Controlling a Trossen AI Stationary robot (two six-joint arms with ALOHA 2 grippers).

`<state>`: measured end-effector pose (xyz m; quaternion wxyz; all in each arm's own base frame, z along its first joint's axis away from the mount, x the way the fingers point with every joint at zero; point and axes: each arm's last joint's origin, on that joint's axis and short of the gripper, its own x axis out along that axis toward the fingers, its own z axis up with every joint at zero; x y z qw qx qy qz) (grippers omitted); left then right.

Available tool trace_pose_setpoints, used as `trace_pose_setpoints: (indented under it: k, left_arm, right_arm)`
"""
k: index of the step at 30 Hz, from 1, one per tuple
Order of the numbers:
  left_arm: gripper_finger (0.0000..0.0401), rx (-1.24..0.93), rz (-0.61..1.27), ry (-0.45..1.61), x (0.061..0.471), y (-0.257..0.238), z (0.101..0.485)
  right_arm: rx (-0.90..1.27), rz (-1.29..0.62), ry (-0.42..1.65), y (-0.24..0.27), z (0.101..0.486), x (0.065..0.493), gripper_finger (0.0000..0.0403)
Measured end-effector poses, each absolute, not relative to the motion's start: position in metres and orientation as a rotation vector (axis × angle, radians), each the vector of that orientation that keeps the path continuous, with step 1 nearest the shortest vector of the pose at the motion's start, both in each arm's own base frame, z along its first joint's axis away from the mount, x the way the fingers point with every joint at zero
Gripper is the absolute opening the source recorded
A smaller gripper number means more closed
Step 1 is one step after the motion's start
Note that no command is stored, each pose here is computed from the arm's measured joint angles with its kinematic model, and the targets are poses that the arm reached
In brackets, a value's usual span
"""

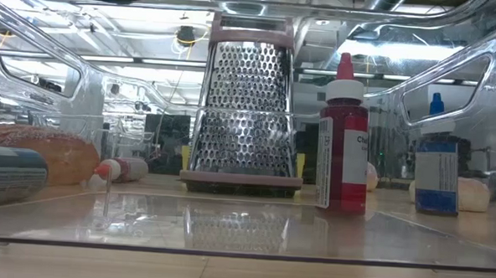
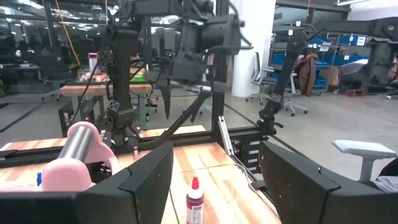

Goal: Pick & Place Food Item
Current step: Put the bottom right blue food coloring bottle into the bottom transparent bin

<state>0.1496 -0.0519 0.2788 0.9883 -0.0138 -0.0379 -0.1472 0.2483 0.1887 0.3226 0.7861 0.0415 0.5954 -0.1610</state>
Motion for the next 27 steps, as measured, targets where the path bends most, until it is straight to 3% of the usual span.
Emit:
trace_pose_setpoints:
  k: [5, 15, 27]
  left_arm:
    - [0.0231, -0.024, -0.295, -0.086, 0.150, -0.052, 0.280]
    - [0.0231, -0.019, -0.295, -0.100, 0.149, -0.052, 0.281]
    - [0.0231, -0.005, -0.293, -0.122, 0.149, -0.052, 0.283]
  right_arm:
    - [0.122, -0.356, 1.263, 0.171, 0.306, 0.240, 0.0258]
    - [0.410, -0.326, 1.143, 0.097, 0.280, 0.217, 0.0258]
    - [0.333, -0.283, 1.261, 0.081, 0.245, 0.236, 0.0258]
